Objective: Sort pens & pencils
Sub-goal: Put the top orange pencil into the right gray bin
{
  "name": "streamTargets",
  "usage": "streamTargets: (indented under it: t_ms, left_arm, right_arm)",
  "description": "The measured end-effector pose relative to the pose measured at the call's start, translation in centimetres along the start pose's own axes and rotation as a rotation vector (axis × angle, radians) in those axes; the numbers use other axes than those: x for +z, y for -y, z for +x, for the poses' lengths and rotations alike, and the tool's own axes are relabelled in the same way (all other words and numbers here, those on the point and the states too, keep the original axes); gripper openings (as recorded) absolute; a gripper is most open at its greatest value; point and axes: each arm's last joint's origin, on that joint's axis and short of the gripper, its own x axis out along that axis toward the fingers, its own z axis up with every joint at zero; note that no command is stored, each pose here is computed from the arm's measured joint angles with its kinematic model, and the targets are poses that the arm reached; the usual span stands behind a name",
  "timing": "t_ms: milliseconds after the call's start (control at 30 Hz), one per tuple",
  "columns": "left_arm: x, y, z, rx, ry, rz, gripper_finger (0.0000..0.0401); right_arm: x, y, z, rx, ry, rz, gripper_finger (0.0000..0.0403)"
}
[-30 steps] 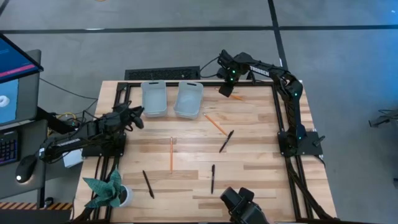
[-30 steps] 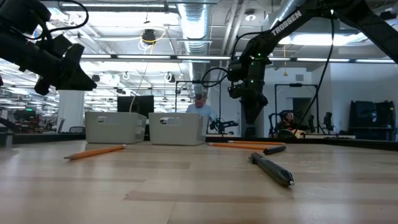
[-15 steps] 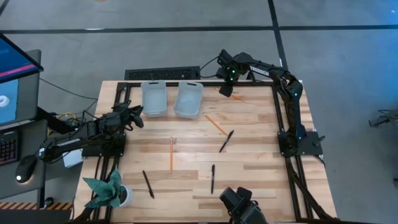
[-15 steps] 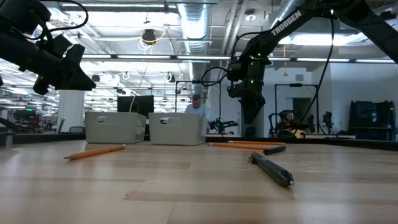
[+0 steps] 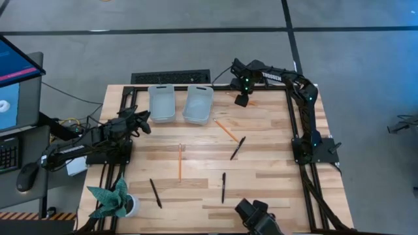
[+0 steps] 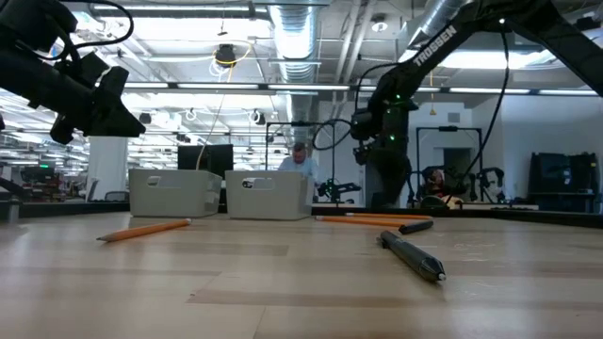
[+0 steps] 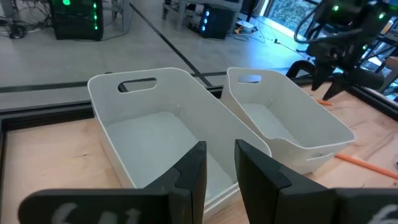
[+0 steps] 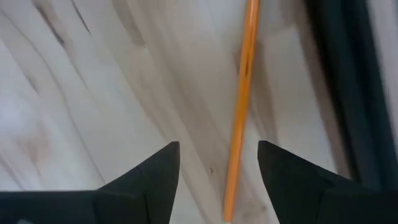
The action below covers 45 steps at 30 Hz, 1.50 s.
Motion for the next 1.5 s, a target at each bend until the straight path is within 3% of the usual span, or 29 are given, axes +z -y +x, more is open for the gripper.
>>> streamTargets:
  t_ms: [500,1100,1300,1500]
  left_arm:
    - [0.0,0.0,0.0,0.000,0.000,-0.025,0.0073]
    - [0.0,0.0,0.0,0.002,0.001,-0.045,0.0073]
    - [0.0,0.0,0.0,0.003,0.002,-0.045,0.0073]
    - [0.0,0.0,0.0,0.003,0.001,-0.049,0.0073]
  right_arm:
    - [-1.9,0.7,2.7,-0.058,-0.055,0.017,0.0233]
    - [-2.3,0.5,3.3,-0.055,-0.070,-0.011,0.0074]
    - [-2.3,0.5,3.4,-0.054,-0.071,-0.011,0.0048]
    - [-2.3,0.4,3.4,-0.054,-0.072,-0.012,0.0049]
